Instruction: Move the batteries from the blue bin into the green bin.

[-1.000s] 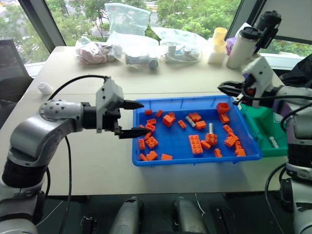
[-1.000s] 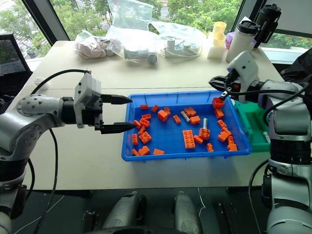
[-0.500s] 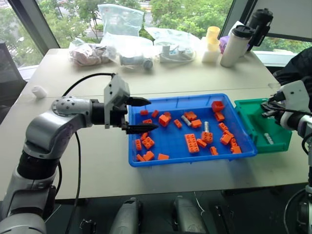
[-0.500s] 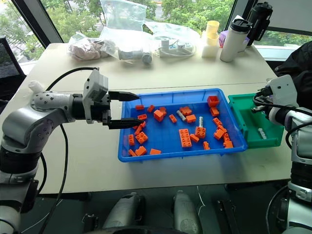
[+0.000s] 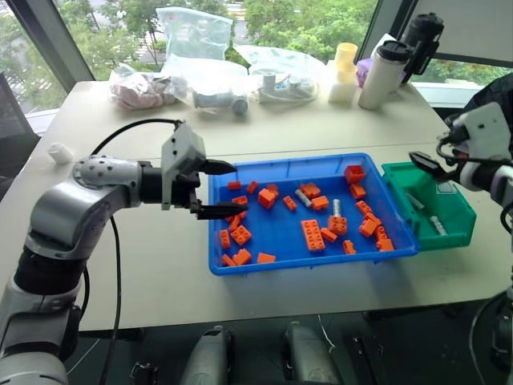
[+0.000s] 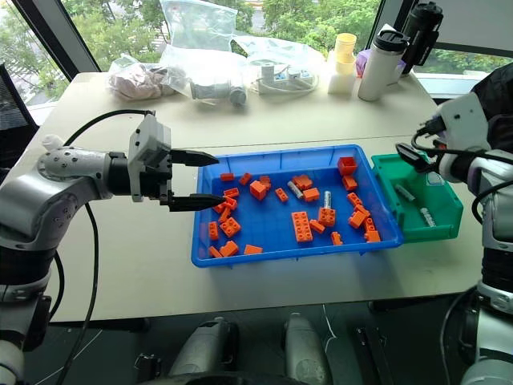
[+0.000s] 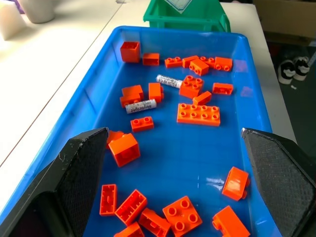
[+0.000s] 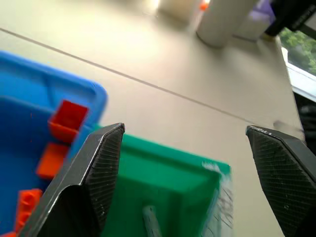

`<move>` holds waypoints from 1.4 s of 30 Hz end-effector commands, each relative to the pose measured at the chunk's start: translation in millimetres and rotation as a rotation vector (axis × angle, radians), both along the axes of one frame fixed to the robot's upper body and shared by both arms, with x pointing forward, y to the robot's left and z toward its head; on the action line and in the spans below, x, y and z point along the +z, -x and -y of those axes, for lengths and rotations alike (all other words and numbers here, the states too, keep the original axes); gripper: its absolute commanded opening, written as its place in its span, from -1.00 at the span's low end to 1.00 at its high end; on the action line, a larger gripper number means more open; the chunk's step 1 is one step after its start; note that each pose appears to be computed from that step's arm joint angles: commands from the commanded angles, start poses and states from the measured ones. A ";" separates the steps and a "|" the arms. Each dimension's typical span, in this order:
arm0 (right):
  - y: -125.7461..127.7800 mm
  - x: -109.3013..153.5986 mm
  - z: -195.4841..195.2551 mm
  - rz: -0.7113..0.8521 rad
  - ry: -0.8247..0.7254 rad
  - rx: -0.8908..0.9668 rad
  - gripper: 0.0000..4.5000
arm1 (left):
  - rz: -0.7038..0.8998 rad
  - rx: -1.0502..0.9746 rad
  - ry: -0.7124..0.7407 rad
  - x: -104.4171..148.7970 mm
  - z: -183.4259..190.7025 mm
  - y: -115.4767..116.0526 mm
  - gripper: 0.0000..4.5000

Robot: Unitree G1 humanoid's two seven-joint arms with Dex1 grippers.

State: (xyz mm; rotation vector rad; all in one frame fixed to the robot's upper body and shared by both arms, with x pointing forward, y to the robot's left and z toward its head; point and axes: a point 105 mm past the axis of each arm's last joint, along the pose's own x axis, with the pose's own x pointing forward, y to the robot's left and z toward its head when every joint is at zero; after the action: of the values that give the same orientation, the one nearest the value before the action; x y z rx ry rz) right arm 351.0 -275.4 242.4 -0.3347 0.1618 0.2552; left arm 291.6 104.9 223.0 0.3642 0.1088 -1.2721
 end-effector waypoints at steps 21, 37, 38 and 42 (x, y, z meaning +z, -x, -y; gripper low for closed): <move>6.2 -102.8 -149.0 -0.460 -0.059 0.330 0.78 | 0.026 0.040 -0.069 -8.3 -9.0 10.3 1.00; -12.0 -130.8 -139.2 -0.497 0.038 0.262 -0.99 | 0.044 0.049 -0.065 -6.7 -8.1 8.5 1.00; -12.4 -130.8 -138.9 -0.493 0.045 0.264 -0.99 | 0.045 0.051 -0.065 -6.6 -8.4 8.3 1.00; -10.8 -122.7 -141.0 -0.458 0.043 0.284 -0.99 | 0.044 0.051 -0.066 -6.5 -8.5 9.2 1.00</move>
State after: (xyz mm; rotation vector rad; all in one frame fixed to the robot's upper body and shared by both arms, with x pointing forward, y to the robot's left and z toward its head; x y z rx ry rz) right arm 363.7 -133.8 116.4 -0.3270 0.5879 0.6040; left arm 284.3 113.8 205.9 0.4121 0.1714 -1.2183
